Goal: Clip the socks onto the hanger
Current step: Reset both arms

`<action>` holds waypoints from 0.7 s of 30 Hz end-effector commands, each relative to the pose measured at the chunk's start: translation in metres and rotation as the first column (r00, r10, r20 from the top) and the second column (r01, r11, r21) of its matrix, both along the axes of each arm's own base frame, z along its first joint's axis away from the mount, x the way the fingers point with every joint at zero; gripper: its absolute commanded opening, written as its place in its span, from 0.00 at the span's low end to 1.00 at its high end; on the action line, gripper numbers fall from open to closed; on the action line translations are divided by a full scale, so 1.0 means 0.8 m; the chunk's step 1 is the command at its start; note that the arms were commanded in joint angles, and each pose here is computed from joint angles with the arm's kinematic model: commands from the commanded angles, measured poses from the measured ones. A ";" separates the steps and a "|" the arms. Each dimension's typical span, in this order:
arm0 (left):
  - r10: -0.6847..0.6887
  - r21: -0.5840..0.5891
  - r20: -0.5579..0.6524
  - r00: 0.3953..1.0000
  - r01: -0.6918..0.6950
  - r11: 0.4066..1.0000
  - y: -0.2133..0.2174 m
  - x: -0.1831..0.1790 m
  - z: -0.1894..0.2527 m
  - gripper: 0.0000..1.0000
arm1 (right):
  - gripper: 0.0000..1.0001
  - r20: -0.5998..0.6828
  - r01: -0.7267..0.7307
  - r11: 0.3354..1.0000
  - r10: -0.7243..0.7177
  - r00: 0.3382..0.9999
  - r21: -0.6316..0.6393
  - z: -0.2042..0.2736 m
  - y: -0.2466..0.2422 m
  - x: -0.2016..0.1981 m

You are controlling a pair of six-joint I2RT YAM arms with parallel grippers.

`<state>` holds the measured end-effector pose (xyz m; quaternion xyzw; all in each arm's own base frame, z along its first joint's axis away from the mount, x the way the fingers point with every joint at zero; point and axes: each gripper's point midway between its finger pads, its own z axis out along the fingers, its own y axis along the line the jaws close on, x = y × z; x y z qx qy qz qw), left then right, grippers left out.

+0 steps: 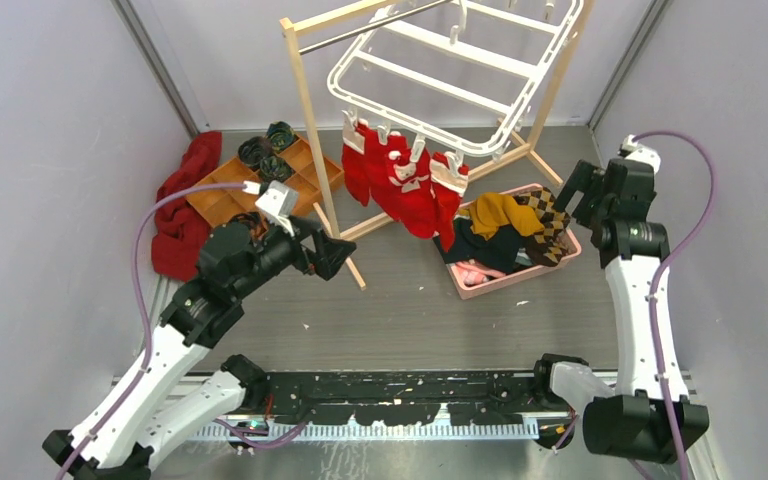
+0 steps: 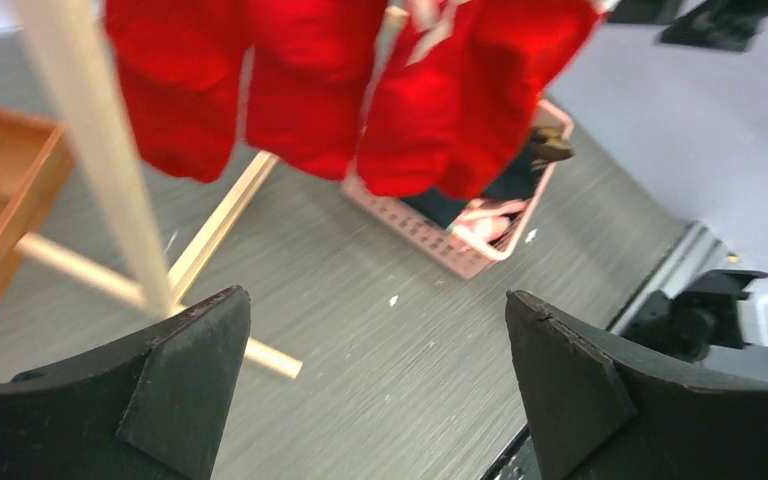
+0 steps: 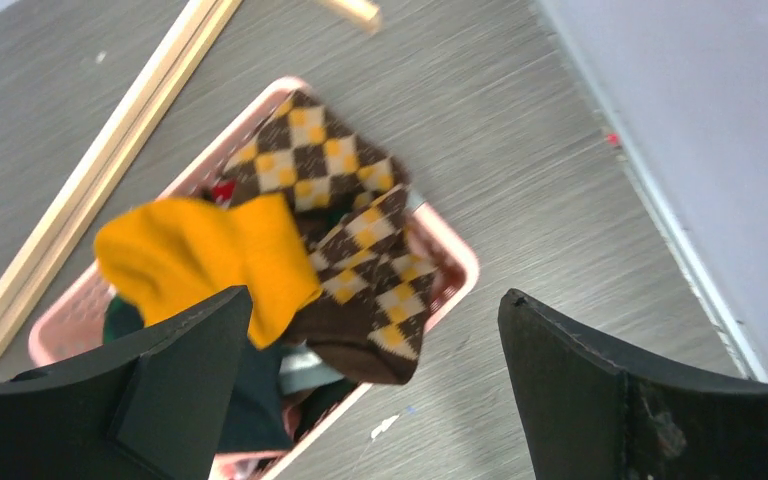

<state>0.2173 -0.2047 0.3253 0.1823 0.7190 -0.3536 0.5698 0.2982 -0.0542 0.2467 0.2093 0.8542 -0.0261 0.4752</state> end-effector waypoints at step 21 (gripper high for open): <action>0.544 -0.141 -0.114 0.831 -0.556 0.819 0.176 0.092 0.097 1.00 | 1.00 0.377 0.148 0.989 -0.138 0.916 0.002 0.223 -0.033 0.019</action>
